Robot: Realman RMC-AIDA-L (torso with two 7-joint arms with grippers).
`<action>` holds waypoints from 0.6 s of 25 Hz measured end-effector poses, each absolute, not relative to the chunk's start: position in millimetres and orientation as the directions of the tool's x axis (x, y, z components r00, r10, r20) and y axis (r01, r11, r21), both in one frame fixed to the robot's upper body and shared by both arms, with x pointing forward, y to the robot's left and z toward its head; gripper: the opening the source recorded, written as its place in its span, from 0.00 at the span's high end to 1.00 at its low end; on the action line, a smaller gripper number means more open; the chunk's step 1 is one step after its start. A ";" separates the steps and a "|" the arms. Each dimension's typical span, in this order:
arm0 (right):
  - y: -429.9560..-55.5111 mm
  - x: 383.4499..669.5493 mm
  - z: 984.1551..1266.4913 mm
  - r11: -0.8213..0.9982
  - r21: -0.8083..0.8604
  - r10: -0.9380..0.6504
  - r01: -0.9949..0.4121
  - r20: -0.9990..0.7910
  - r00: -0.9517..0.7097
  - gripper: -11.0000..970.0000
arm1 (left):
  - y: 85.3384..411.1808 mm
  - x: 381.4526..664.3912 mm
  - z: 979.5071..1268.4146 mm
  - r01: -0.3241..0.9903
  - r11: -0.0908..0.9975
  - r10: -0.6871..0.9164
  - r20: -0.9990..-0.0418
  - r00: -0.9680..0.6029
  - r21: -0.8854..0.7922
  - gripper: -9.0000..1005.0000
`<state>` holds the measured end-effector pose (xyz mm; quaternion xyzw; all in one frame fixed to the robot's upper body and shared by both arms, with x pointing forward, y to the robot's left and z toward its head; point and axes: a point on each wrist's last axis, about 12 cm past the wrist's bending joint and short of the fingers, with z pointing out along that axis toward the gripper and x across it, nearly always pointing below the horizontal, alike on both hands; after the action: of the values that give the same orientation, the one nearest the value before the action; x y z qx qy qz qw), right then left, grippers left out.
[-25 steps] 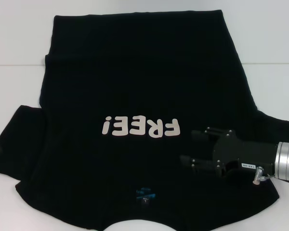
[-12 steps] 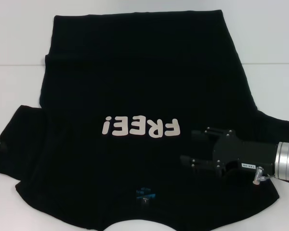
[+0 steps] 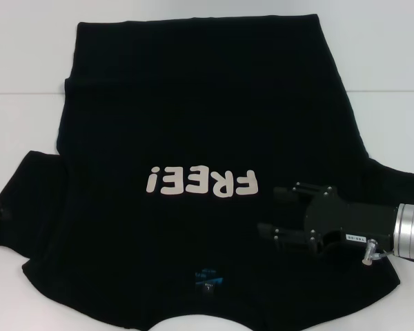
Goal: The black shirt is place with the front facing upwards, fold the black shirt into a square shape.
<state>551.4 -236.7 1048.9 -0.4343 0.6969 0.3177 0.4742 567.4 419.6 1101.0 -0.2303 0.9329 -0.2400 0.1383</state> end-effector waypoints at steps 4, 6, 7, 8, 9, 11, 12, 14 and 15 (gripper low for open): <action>-236.7 551.3 1048.9 0.420 0.031 -0.303 -0.907 -0.937 -0.173 0.17 | 417.6 570.1 1102.3 -0.348 0.792 -0.478 -0.155 -0.864 -0.501 0.32; -236.6 551.3 1049.0 0.420 0.031 -0.303 -0.907 -0.937 -0.173 0.17 | 416.7 570.8 1102.2 -0.342 0.800 -0.469 -0.158 -0.869 -0.492 0.39; -236.6 551.3 1049.0 0.420 0.032 -0.303 -0.907 -0.937 -0.173 0.17 | 416.7 570.8 1102.2 -0.342 0.800 -0.469 -0.158 -0.869 -0.492 0.43; -236.5 551.1 1049.1 0.418 0.032 -0.302 -0.908 -0.937 -0.172 0.17 | 416.4 571.5 1102.4 -0.338 0.805 -0.464 -0.161 -0.871 -0.487 0.46; -236.4 551.0 1049.2 0.417 0.033 -0.301 -0.908 -0.938 -0.172 0.17 | 416.2 571.6 1102.4 -0.337 0.807 -0.462 -0.162 -0.872 -0.485 0.50; -236.1 550.6 1049.5 0.413 0.034 -0.299 -0.910 -0.939 -0.171 0.17 | 415.5 572.1 1102.2 -0.332 0.814 -0.453 -0.164 -0.876 -0.476 0.57; -236.0 550.4 1049.7 0.412 0.035 -0.298 -0.911 -0.939 -0.171 0.17 | 414.9 572.6 1102.2 -0.329 0.819 -0.448 -0.166 -0.879 -0.469 0.61; -236.1 550.5 1050.3 0.412 0.036 -0.293 -0.911 -0.941 -0.169 0.17 | 414.5 573.3 1102.3 -0.327 0.824 -0.445 -0.169 -0.880 -0.463 0.68; -236.3 550.6 1050.5 0.413 0.036 -0.291 -0.910 -0.942 -0.169 0.17 | 414.5 573.5 1102.5 -0.327 0.824 -0.445 -0.171 -0.879 -0.462 0.72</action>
<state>550.6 -236.3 1050.5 -0.4336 0.6923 0.3246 0.4768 573.5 414.5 1102.5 -0.2043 0.9452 -0.2149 0.1368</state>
